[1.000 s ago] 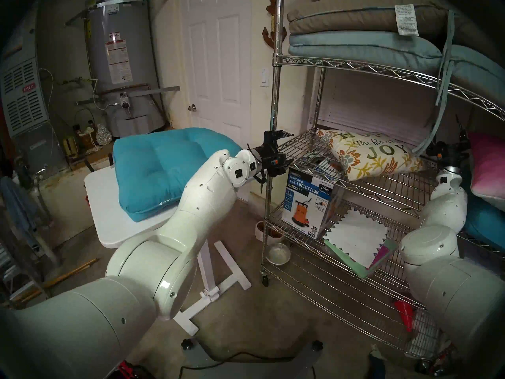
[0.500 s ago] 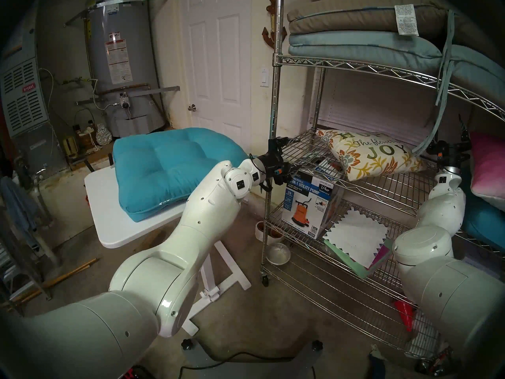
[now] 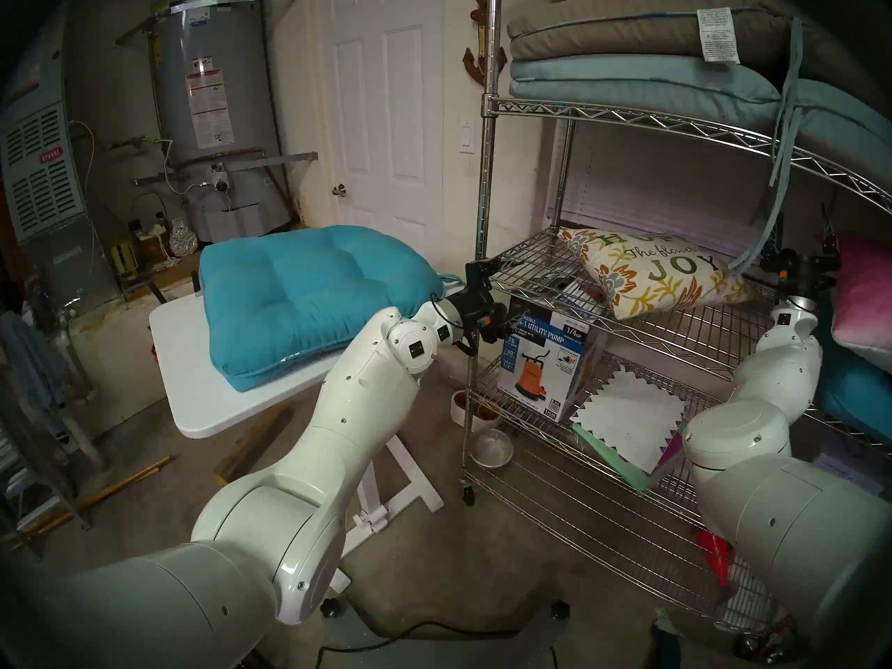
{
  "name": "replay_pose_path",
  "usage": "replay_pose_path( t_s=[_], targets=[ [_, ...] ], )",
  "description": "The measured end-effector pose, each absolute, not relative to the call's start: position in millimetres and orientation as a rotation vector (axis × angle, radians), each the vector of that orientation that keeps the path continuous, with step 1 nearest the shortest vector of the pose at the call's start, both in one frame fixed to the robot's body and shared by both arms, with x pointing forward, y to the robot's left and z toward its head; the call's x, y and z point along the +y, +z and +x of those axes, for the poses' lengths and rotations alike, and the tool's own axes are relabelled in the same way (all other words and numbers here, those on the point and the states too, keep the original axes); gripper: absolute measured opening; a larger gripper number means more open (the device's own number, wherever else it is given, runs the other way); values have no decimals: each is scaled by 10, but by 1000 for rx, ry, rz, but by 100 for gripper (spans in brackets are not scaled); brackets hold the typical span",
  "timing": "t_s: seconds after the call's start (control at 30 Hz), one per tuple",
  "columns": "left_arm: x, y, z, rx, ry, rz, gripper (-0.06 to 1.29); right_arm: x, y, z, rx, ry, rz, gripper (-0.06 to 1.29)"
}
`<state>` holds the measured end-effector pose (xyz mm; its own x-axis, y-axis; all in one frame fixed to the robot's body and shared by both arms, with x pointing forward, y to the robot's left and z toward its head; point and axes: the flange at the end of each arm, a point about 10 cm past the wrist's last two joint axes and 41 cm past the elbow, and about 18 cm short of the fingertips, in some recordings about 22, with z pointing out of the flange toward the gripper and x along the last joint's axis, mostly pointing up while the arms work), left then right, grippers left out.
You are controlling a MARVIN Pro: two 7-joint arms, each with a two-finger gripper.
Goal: Put cushion on the shelf
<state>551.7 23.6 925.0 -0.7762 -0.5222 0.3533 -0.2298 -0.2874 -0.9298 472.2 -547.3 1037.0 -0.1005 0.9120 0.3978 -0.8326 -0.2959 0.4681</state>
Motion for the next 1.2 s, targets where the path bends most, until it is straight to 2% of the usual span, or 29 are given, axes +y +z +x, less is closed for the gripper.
replay_pose_path(
  t_s=[0.7,1.2],
  targets=[
    [370,8954,5218,1688,-2253,-979,127,-5360,10360,4591,44,1725,705,124],
    [441,8908,5007,1636,-2314,-957,127,-5408,10250,4255,-24,1654,687,124]
  ],
)
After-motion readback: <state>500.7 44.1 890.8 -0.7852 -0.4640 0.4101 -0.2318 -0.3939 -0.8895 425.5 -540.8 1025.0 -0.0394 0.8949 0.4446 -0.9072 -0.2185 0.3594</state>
